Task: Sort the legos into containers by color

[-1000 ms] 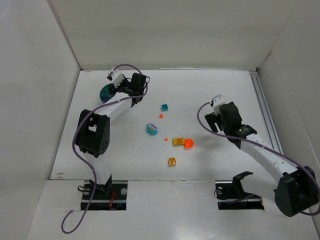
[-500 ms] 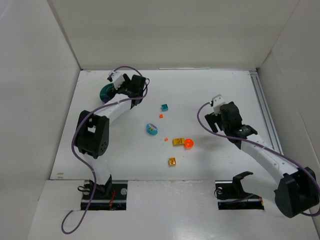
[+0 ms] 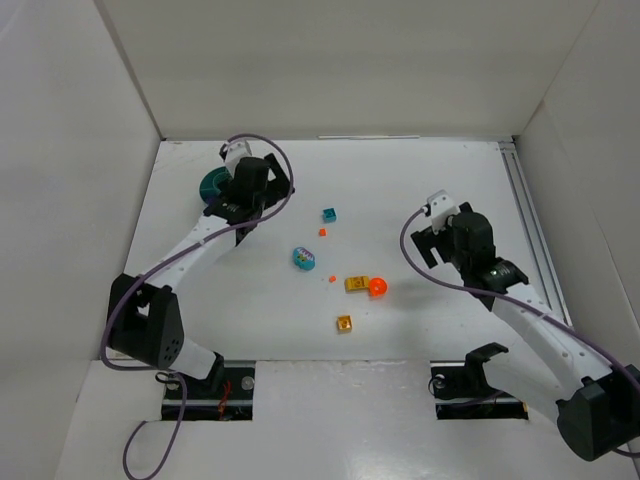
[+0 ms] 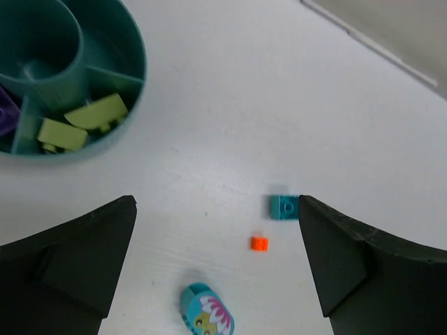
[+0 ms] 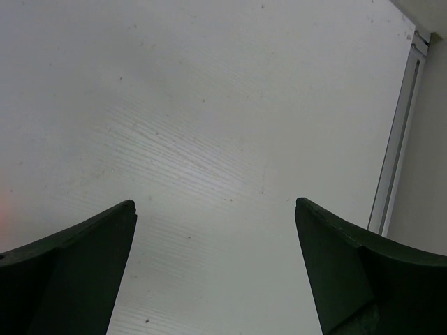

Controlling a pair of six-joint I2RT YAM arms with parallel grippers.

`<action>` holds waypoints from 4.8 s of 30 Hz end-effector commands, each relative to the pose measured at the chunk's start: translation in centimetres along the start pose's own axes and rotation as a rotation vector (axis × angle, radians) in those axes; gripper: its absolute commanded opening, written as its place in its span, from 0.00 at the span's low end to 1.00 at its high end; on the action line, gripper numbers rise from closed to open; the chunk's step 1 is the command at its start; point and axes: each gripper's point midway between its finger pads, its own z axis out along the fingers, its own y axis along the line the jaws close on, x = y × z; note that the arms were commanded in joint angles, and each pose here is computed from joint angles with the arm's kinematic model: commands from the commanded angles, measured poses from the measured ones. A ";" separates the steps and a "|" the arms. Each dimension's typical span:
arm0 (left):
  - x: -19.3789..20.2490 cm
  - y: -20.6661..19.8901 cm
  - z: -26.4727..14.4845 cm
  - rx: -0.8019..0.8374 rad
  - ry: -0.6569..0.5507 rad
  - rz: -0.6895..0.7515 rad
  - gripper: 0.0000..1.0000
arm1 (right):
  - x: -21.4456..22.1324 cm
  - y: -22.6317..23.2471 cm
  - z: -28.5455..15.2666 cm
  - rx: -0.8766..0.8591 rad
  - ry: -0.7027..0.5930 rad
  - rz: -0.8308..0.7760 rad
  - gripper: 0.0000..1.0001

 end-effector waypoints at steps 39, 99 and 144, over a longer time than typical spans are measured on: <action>20.8 2.0 -1.3 -0.091 0.530 -0.041 0.67 | 2.0 0.8 -1.0 0.000 -0.002 0.045 1.00; -10.5 11.2 6.0 -0.702 -0.361 -0.039 0.37 | 1.7 -1.1 -1.8 0.088 0.005 0.061 1.00; 11.1 -12.8 8.3 0.313 0.238 0.513 0.90 | -0.1 -3.2 -1.6 0.121 0.022 0.199 1.00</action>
